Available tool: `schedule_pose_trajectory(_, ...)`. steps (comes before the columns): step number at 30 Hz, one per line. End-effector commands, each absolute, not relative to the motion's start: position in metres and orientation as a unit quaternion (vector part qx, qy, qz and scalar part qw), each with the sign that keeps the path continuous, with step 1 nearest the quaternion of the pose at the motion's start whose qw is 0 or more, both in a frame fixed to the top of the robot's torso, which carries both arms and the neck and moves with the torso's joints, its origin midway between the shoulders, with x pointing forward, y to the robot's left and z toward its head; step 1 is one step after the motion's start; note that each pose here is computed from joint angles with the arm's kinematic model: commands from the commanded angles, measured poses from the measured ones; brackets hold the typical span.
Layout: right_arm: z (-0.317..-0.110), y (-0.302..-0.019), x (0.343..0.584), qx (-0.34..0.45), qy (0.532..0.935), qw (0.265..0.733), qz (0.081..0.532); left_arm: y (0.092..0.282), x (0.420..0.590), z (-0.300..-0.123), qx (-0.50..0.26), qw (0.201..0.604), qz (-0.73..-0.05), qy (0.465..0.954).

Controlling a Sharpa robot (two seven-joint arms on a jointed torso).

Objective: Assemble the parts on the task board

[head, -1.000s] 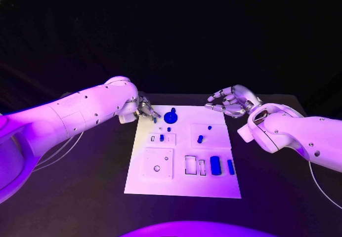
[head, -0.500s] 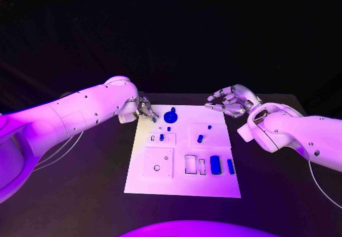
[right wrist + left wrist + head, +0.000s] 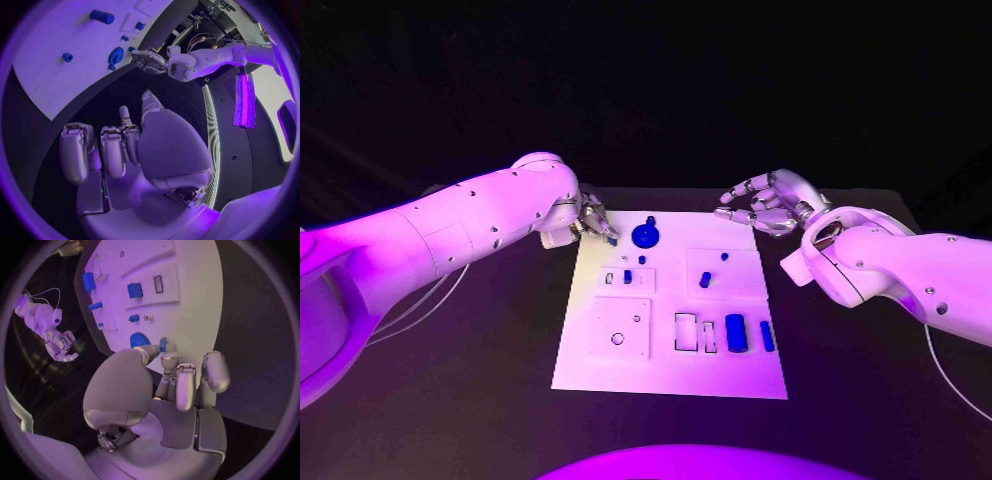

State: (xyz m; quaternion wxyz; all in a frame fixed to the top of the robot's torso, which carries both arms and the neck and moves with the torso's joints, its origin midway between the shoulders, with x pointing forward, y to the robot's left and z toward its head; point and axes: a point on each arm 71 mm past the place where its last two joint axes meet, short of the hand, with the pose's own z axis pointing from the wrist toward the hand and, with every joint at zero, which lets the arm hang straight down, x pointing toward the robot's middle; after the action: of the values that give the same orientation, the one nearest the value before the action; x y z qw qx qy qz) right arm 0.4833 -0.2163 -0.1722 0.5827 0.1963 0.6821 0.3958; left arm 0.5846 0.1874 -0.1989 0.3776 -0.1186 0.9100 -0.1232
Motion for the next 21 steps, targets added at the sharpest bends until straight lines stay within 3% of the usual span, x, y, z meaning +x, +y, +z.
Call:
schedule_pose_trajectory(1, -0.172, -0.215, 0.483, 0.190, 0.684, 0.580, 0.399, 0.186, 0.584, -0.198, -0.126, 0.379, -0.140, 0.906)
schedule_pose_trajectory(11, -0.173, -0.216, 0.483, 0.191, 0.685, 0.580, 0.398, 0.193, 0.576, -0.195, -0.148, 0.378, -0.168, 0.898)
schedule_pose_trajectory(21, -0.173, -0.220, 0.483, 0.193, 0.685, 0.581, 0.395, 0.202, 0.548, -0.186, -0.151, 0.379, -0.207, 0.889)
